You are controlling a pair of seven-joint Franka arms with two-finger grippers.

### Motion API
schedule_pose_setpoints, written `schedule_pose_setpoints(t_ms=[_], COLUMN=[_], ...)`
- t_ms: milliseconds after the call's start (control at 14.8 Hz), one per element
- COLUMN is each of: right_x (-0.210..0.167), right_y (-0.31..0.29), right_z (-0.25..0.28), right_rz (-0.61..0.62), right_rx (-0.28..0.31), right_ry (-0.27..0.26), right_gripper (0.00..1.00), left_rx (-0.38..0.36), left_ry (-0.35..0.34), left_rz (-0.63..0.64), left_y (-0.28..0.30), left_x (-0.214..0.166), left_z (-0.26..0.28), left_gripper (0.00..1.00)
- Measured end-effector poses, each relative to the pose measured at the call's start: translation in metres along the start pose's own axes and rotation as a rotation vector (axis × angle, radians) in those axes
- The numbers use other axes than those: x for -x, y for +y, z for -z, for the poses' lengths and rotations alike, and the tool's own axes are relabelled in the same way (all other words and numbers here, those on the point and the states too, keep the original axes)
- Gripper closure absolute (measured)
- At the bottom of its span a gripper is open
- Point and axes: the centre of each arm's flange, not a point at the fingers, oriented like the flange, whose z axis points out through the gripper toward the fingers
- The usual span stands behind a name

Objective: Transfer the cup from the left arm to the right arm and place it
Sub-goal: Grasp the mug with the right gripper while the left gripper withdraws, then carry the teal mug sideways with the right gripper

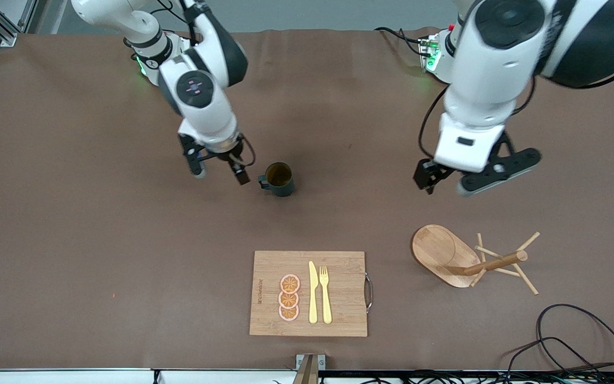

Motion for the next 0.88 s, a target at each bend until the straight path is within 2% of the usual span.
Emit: schedule_pose_setpoints(t_ms=[203,406,610,880], right_x=[0.037,0.046,0.046,0.047], right_y=[0.004,0.006,0.007,0.007], right_z=[-0.039,-0.075,-0.094,-0.097], right_rz=[-0.059,-0.086,-0.093,-0.107], right_rx=[-0.016,0.006,0.028,0.028], right_ry=[0.002,0.018,0.030,0.030], right_gripper=[0.00,0.00,0.04,0.44], left_rx=[0.017,0.029,0.082,0.102], left_ry=[-0.040,-0.067,-0.095,-0.102], left_rz=[-0.059,-0.175,-0.236,-0.317], left_y=[-0.030,-0.049,-0.083,-0.146], left_x=[-0.018,-0.025,-0.029,-0.037], left_z=[0.001,0.005,0.022,0.032], left_gripper=[0.00,0.00,0.00,0.00])
